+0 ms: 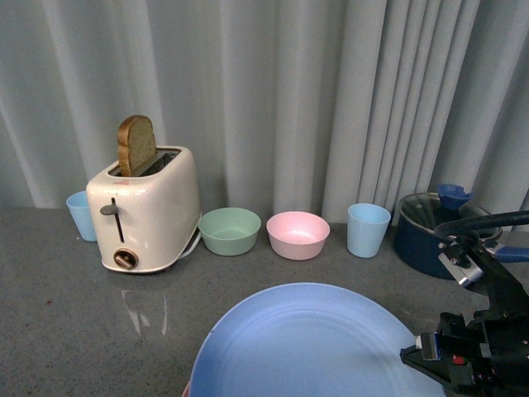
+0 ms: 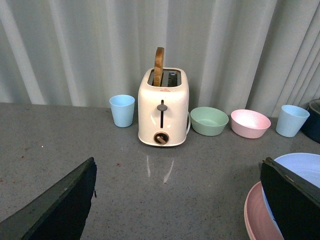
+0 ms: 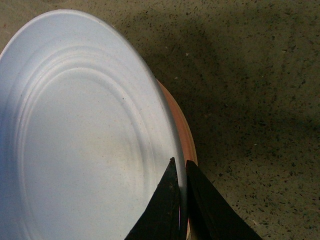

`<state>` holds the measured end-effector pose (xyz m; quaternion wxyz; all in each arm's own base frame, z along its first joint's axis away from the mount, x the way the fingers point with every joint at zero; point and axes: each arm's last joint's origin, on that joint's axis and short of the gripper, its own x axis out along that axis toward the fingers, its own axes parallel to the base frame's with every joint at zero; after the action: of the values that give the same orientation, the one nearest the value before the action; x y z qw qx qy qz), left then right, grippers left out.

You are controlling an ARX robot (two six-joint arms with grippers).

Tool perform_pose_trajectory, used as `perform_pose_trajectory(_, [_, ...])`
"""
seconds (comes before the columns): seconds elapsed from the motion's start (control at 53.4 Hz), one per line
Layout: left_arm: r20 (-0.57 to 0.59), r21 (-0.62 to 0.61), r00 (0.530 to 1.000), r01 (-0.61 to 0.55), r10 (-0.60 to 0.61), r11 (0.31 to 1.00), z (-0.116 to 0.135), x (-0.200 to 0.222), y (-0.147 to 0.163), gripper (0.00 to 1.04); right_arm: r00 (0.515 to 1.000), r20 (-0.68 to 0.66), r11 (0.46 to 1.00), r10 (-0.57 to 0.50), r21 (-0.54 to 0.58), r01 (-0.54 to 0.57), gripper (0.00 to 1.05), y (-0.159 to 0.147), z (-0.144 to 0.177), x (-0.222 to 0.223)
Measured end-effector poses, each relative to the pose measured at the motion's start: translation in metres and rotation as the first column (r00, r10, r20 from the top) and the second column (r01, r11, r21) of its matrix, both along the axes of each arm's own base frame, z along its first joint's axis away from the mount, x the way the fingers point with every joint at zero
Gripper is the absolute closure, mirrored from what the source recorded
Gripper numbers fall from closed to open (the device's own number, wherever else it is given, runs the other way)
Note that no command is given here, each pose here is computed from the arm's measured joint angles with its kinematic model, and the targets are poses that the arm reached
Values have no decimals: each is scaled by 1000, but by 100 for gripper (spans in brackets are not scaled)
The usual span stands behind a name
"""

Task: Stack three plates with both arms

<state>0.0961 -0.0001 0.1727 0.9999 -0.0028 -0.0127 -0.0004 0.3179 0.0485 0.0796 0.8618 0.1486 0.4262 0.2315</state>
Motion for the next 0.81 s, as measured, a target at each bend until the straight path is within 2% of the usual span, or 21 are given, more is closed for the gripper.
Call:
perform_pose_trajectory(0.45, [0, 0, 1000, 0, 0, 1000, 0, 0, 0, 7, 999, -42, 999, 28, -46, -30, 101, 12, -11, 7])
perform_pose_trajectory(0.506, [0, 0, 1000, 0, 0, 1000, 0, 0, 0, 7, 998, -53, 998, 30, -47, -33, 94, 13, -13, 6])
perform_pose_trajectory(0.675, [0, 0, 1000, 0, 0, 1000, 0, 0, 0, 7, 998, -50, 999, 40, -18, -41, 62, 11, -10, 8])
perform_pose_trajectory(0.731, [0, 0, 1000, 0, 0, 1000, 0, 0, 0, 7, 999, -36, 999, 35, -13, -35, 53, 8, -6, 8])
perform_pose_trajectory(0.806, [0, 0, 1000, 0, 0, 1000, 0, 0, 0, 7, 1000, 15, 1000, 10, 4, -11, 36, -2, 12, 4])
